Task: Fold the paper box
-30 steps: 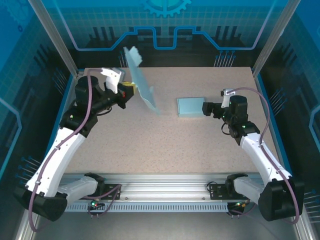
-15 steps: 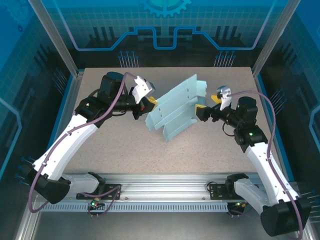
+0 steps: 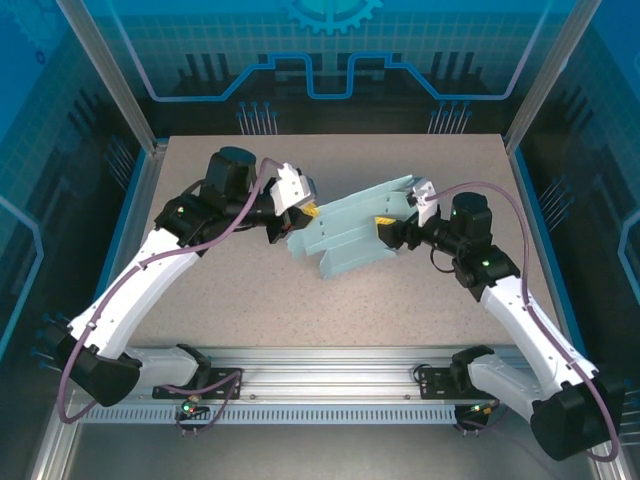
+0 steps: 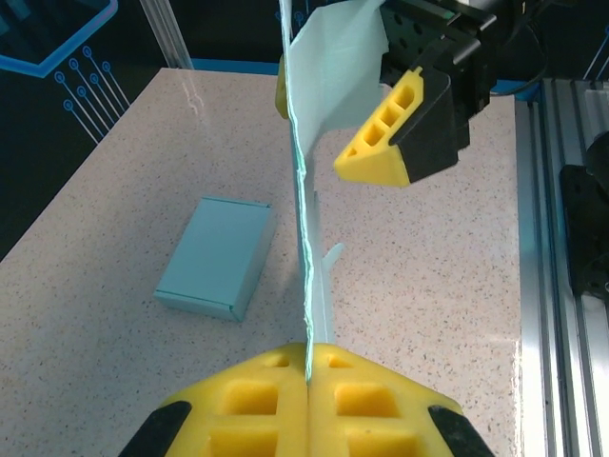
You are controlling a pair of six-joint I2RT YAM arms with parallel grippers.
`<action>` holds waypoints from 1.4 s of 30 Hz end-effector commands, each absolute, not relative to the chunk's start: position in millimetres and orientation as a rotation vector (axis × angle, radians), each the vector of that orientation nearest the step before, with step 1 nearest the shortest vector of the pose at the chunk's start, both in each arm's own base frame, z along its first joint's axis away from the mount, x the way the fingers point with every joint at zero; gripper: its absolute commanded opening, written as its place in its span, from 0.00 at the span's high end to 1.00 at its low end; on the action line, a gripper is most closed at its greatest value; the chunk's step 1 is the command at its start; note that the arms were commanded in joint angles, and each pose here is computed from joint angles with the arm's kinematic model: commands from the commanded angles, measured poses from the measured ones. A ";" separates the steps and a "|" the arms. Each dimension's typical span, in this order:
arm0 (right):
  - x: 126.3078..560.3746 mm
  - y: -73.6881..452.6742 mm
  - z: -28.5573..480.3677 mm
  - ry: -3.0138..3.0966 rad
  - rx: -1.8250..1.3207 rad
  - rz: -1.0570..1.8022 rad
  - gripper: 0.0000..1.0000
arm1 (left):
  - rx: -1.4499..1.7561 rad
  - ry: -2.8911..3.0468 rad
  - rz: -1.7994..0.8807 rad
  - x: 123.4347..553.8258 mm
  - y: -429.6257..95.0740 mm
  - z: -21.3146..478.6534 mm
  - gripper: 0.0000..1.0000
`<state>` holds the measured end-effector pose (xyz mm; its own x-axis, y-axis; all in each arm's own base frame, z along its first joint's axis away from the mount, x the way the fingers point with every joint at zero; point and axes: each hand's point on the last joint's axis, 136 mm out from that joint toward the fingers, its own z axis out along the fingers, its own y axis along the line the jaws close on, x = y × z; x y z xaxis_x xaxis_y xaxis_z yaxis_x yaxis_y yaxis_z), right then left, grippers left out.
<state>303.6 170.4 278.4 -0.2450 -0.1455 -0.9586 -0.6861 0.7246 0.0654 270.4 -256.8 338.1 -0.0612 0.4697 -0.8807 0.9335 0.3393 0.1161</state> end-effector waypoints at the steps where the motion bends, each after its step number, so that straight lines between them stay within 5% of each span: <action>1: 295.0 171.7 287.8 1.719 -0.687 0.570 0.34 | 1.324 1.619 -0.621 262.4 -258.8 337.8 1.00; 9: 279.1 170.1 282.2 1.701 -0.704 0.584 0.79 | 1.234 1.656 -0.524 279.7 -249.9 335.3 1.00; 14: 273.0 171.9 279.0 1.701 -0.715 0.608 0.89 | 1.168 1.687 -0.476 292.8 -242.8 336.0 1.00; 17: 272.6 172.7 280.1 1.698 -0.714 0.617 1.00 | 1.136 1.704 -0.466 300.2 -235.8 337.0 0.90; 20: 271.8 176.5 279.5 1.700 -0.728 0.644 1.00 | 1.134 1.718 -0.454 303.0 -231.2 336.1 0.75; 24: 269.6 182.9 277.9 1.697 -0.767 0.680 1.00 | 1.186 1.658 -0.405 303.0 -230.4 342.3 0.25; 27: 267.5 187.8 277.1 1.689 -0.799 0.701 1.00 | 1.228 1.585 -0.375 304.2 -233.3 355.3 0.12; 35: 265.8 199.3 277.0 1.693 -0.847 0.753 1.00 | 1.396 1.387 -0.322 306.1 -249.5 366.6 0.07; 42: 260.2 204.7 278.2 1.676 -0.892 0.777 1.00 | 1.499 1.258 -0.253 329.2 -265.9 344.8 0.19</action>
<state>267.6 196.1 261.5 -0.2332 -0.1811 -0.9554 -0.8189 0.5664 0.0925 319.3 -254.4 354.0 0.3079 0.5586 -0.7701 0.8196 0.2553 0.5129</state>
